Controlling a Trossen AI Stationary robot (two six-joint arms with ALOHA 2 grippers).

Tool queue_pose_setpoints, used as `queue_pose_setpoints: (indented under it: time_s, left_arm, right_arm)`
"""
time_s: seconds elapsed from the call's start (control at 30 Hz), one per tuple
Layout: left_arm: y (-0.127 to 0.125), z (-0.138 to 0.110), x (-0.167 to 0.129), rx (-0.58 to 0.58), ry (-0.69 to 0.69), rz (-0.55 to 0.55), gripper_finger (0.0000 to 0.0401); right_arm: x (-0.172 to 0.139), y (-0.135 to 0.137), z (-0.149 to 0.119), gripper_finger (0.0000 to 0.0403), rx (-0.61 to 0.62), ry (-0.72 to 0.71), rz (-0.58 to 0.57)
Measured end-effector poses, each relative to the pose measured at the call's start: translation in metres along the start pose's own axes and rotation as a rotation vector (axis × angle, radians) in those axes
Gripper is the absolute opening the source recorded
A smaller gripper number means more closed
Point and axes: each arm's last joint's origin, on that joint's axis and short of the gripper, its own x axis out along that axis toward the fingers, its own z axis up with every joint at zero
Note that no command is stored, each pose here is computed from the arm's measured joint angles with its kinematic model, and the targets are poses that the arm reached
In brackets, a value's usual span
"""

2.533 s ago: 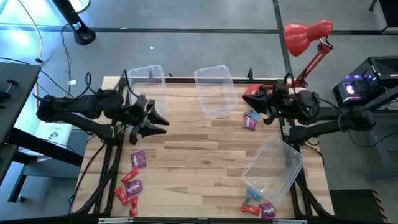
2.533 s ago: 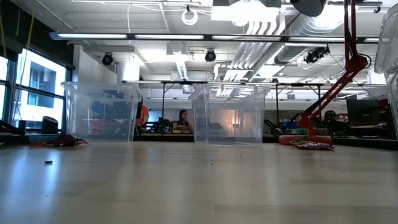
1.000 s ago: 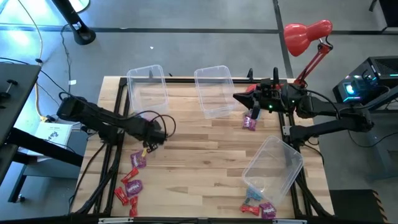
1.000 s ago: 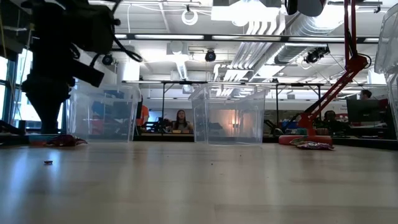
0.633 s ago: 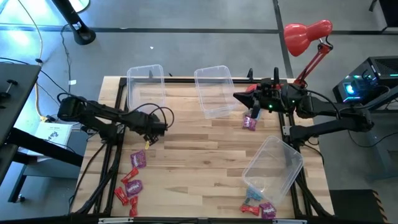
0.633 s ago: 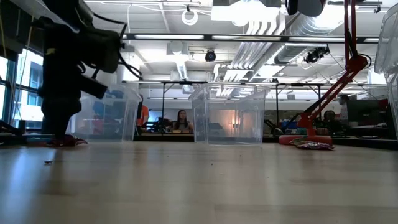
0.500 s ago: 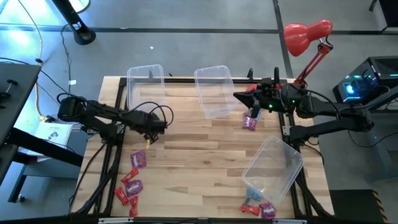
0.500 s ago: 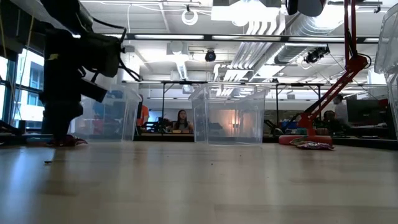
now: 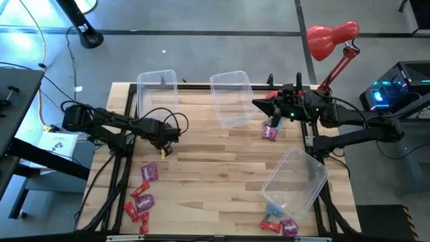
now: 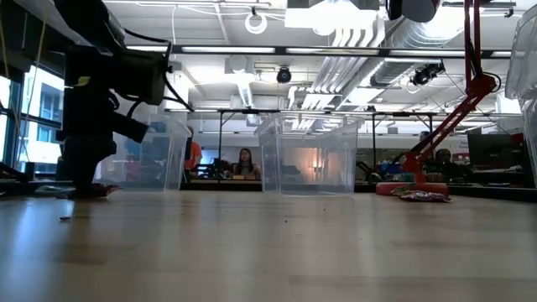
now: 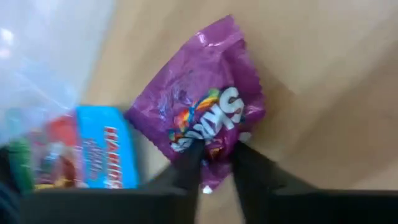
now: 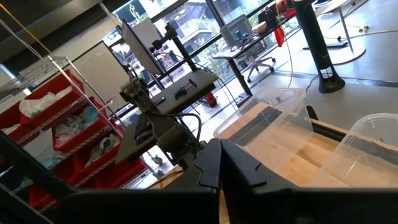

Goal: Sort candy
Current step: Put the purple candy into the top left transparent bin

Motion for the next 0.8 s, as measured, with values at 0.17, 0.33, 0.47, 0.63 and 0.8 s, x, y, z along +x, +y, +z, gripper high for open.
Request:
queue_pose_setpoints:
  time_s: [0.17,0.33,0.47,0.63,0.8]
  left_arm:
    - [-0.015,-0.001,-0.012,0.032,0.04,-0.142,0.0016]
    - [-0.032,0.002,-0.059,0.178,-0.087,-0.335,0.0005]
    - [-0.024,0.007,-0.12,0.227,-0.307,-0.454,0.0003]
    - [0.018,0.007,-0.192,0.114,-0.668,-0.311,0.0001]
    - [0.06,0.01,-0.204,0.013,-0.7,-0.051,0.0001]
  right_arm:
    - [0.0,0.0,0.0,0.0,-0.016,0.0,0.0]
    - [0.0,0.0,0.0,0.0,-0.017,0.001,0.0]
    - [0.0,0.0,0.0,0.0,-0.018,0.001,0.0]
    - [0.0,0.0,0.0,0.0,-0.02,0.001,0.0]
    - [0.0,0.0,0.0,0.0,-0.024,0.001,0.0]
